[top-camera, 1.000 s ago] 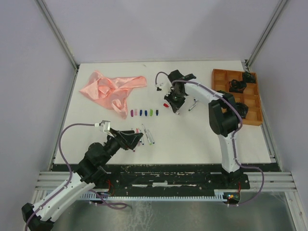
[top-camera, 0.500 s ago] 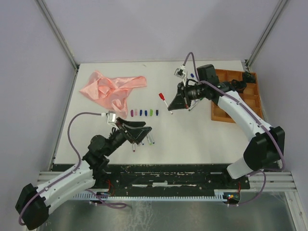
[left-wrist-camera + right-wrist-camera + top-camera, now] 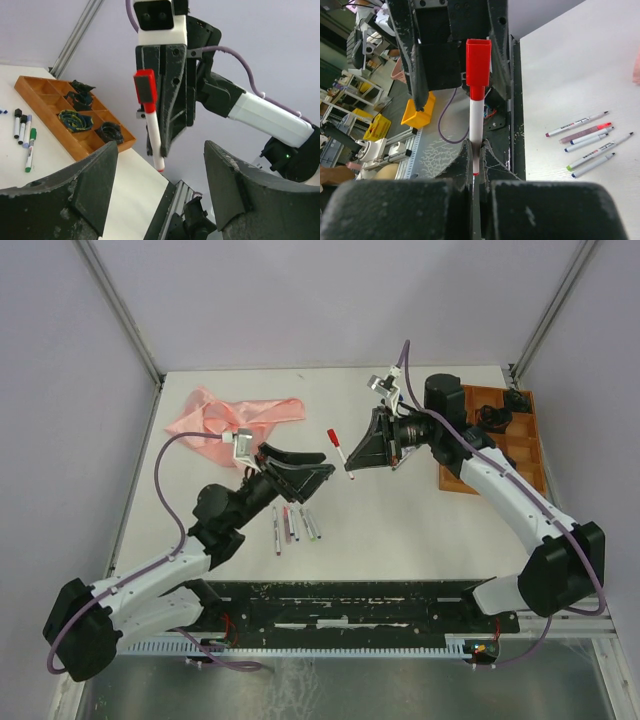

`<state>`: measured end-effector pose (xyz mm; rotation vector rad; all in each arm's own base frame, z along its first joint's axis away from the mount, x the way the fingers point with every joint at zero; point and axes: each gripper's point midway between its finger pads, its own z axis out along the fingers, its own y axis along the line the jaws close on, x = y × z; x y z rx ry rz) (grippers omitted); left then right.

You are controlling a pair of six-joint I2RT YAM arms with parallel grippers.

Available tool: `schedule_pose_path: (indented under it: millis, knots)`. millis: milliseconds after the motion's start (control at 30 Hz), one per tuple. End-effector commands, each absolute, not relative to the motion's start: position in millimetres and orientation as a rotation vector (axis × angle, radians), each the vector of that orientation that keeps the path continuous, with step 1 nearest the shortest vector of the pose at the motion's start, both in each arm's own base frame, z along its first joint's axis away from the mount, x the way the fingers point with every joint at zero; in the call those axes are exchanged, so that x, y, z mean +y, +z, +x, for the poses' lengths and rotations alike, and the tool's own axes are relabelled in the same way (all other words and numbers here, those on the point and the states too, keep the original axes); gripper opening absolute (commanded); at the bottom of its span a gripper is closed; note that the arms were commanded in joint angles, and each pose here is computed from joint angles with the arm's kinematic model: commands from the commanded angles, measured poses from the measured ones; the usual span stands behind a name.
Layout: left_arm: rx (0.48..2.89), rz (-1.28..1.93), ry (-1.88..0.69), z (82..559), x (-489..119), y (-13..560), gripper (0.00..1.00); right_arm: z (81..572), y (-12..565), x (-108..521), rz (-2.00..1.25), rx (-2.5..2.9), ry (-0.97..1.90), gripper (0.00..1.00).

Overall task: Open the pen caps
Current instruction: Open the pen cap from the pen.

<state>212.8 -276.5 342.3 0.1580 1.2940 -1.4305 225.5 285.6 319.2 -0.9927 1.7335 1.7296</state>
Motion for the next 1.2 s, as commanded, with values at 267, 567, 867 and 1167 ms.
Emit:
schedule_pose_path:
  millis: [267,567,867,1167]
  knots:
    - [1.222,0.143,-1.456,229.2,-282.4,393.8,0.62,199.9,329.2,298.3,-1.122,1.641,1.780,0.00]
    - [1.233,0.139,-1.455,231.6,-282.8,393.4,0.47,196.4,319.4,304.3,-1.151,1.659,1.780,0.00]
    - [1.244,0.178,-1.472,225.1,-285.8,391.5,0.04,197.8,315.9,304.4,-1.153,1.671,1.756,0.00]
    - [1.273,0.200,-1.471,223.8,-288.4,377.3,0.03,197.6,316.3,303.4,-1.147,1.667,1.728,0.33]
